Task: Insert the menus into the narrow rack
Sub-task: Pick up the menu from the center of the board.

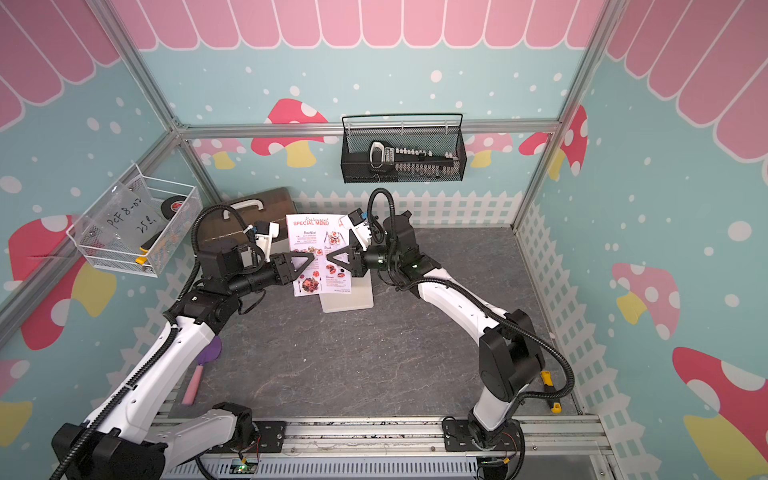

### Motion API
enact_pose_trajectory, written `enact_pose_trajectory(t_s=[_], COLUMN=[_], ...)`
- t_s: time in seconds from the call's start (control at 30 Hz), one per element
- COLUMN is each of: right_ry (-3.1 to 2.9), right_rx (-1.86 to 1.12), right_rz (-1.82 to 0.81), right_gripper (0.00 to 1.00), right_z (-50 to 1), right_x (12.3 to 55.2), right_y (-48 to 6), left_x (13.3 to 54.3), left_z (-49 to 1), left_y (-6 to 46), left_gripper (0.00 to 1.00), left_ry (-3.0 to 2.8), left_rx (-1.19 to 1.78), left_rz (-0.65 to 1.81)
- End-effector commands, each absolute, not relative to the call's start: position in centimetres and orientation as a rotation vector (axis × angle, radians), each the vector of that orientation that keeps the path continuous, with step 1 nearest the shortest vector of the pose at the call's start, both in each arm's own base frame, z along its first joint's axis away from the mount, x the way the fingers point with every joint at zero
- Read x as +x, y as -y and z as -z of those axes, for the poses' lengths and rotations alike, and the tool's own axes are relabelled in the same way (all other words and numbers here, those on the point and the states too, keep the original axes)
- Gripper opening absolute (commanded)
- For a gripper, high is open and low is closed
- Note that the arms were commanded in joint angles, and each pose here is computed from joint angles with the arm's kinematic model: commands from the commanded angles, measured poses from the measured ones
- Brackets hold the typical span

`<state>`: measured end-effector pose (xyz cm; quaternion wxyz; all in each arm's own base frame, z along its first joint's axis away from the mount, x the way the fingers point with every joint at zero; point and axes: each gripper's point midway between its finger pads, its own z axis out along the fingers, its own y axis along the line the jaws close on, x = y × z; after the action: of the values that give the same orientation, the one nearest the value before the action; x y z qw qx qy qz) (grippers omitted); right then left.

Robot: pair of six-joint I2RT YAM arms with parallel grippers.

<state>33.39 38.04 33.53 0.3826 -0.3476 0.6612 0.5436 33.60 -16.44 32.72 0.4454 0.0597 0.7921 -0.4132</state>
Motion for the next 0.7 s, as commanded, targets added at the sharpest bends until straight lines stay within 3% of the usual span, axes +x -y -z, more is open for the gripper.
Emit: enact_pose_trajectory(t_s=[0.0, 0.33, 0.67], right_ry=[-1.629, -1.607, -1.62], right_rx=[-0.927, -0.924, -0.902], right_rz=[-1.366, -1.384, -1.382], right_gripper=[0.0, 0.01, 0.04], right_z=[-34.7, -35.3, -34.8], right_x=[33.9, 34.8, 36.5], right_y=[-37.9, -37.4, -37.6], left_x=[33.9, 36.0, 37.5], left_z=[-34.2, -34.4, -35.4], left_y=[16.9, 17.4, 17.5], left_gripper=[0.32, 0.15, 0.04], left_ry=[-1.879, -1.842, -1.775], left_rx=[0.254, 0.33, 0.413], left_rz=[1.026, 1.088, 1.128])
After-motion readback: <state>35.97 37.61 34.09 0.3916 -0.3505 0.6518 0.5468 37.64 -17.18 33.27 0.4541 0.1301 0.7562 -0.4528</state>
